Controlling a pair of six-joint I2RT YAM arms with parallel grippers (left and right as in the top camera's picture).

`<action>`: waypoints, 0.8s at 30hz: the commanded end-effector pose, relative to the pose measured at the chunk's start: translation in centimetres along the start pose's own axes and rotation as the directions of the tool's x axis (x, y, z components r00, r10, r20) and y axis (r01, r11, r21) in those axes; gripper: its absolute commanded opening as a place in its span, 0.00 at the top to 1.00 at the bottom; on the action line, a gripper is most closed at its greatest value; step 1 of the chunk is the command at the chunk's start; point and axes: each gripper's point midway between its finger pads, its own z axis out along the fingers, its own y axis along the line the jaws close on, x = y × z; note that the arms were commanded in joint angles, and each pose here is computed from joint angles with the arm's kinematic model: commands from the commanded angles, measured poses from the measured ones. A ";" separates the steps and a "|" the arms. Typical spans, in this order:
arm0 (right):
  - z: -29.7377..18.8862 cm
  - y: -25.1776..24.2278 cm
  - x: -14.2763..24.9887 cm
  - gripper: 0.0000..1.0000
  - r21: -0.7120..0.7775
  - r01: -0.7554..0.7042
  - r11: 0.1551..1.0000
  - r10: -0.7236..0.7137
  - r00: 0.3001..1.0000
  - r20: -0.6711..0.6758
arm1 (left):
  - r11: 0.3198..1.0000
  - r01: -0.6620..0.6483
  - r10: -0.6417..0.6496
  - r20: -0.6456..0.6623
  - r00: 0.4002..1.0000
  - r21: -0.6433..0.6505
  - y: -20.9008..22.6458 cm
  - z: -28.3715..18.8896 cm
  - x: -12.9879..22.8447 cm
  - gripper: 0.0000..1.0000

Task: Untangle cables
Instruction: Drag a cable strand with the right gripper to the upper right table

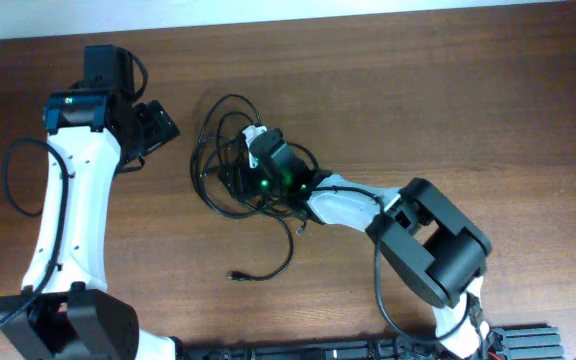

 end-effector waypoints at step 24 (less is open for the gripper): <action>-40.8 -11.9 -22.4 0.96 0.325 -0.206 0.923 -0.065 0.750 0.659 | 1.000 0.024 -0.024 0.011 1.000 0.012 0.1 -0.5 -0.4 0.01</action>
